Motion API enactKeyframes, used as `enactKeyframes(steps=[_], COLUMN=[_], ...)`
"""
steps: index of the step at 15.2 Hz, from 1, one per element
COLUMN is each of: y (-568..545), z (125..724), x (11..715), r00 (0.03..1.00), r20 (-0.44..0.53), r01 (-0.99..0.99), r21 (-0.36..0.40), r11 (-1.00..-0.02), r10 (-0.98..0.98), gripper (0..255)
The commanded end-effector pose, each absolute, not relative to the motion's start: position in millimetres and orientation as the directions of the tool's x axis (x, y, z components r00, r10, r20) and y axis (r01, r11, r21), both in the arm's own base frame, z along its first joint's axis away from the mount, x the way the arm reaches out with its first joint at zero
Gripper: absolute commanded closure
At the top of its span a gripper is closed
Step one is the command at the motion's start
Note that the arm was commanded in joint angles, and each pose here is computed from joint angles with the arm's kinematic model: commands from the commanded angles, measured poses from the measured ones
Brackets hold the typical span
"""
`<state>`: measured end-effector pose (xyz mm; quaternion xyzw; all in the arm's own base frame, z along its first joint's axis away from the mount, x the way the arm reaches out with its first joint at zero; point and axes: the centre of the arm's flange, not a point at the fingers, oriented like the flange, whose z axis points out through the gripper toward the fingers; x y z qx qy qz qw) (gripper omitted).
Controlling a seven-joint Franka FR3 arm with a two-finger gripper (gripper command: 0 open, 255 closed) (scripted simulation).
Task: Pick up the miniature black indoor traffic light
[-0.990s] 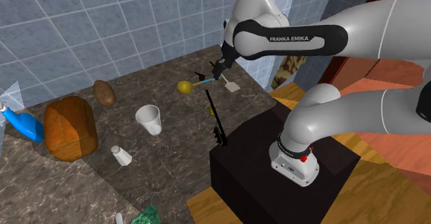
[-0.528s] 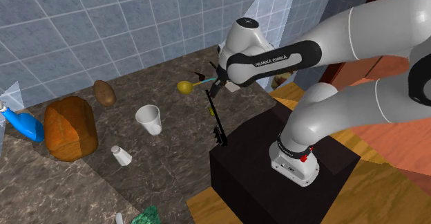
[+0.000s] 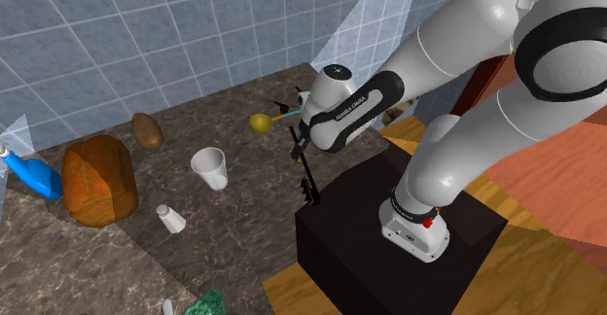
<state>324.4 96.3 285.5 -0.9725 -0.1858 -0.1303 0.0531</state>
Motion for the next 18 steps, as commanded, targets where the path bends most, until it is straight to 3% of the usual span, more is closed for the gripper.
enactKeyframes(steps=[1, 8, 9, 18], y=[97.1, 97.1, 97.4, 97.1], z=[273.1, 243.7, 243.8, 243.7], x=[324.4, 324.4, 324.3, 324.4], r00=[0.895, 0.895, 0.895, 0.895], r20=[0.275, 0.275, 0.275, 0.275], r01=[0.379, 0.379, 0.379, 0.379], r21=[-0.053, -0.053, -0.053, -0.053], r11=[-0.924, -0.924, -0.924, -0.924], r10=[0.351, 0.351, 0.351, 0.351], gripper=[0, 0, 255, 255])
